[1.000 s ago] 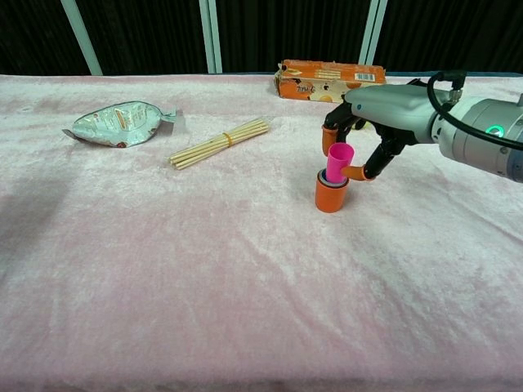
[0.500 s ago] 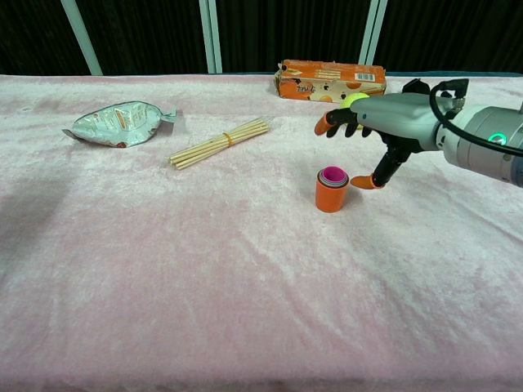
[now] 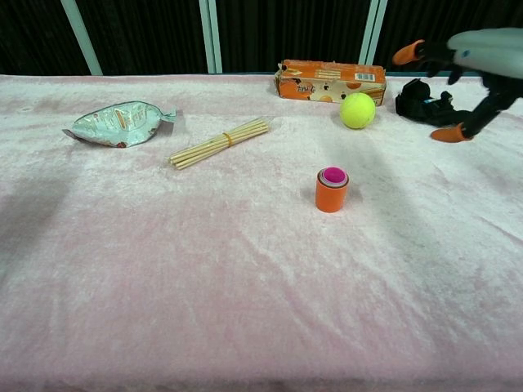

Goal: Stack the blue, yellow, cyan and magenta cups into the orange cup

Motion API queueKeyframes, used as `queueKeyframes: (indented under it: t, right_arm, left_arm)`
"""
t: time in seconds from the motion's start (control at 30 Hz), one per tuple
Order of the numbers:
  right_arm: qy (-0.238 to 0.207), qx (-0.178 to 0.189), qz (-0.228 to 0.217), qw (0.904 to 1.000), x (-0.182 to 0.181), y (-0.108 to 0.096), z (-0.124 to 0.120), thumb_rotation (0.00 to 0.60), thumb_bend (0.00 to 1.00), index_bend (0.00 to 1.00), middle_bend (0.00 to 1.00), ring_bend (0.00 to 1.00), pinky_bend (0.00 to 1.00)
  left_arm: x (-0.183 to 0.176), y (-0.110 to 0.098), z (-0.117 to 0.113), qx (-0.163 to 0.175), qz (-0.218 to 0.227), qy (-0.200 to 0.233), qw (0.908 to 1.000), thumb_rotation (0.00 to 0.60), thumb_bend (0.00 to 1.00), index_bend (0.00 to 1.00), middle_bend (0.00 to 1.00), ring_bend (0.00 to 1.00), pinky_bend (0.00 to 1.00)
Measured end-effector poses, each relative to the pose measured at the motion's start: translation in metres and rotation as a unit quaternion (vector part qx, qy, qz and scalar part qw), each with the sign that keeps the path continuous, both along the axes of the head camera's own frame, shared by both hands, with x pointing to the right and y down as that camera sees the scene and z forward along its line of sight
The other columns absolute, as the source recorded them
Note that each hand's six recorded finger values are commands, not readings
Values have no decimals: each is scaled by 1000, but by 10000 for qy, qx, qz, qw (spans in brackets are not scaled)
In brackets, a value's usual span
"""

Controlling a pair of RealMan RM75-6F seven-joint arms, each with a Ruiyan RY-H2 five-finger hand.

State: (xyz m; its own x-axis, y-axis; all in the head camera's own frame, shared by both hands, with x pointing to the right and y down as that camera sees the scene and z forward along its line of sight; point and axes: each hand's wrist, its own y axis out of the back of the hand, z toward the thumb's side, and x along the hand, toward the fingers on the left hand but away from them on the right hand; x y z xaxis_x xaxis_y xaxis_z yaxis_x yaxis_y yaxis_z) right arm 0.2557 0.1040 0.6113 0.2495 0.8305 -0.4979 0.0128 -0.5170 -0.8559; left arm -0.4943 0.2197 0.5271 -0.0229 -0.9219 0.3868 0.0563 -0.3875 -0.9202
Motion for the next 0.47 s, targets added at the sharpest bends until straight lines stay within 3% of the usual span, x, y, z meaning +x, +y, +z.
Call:
queueKeyframes:
  t: [0.2, 0.33, 0.47]
  right_arm:
    - [209, 639, 806, 9945, 69, 27, -35, 600, 196, 82, 85, 144, 210]
    - [418, 1048, 1243, 9858, 113, 63, -55, 600, 195, 82, 83, 144, 210]
    - [458, 1163, 1442, 9816, 138, 92, -57, 600, 195, 81, 82, 144, 210]
  left_arm:
    - [3, 0, -1, 18, 28, 18, 10000, 600, 707, 89, 21, 0, 7]
    - [6, -1, -2, 43, 75, 25, 10000, 600, 707, 89, 21, 0, 6]
    - [8, -1, -1, 45, 116, 14, 9999, 600, 707, 89, 21, 0, 6]
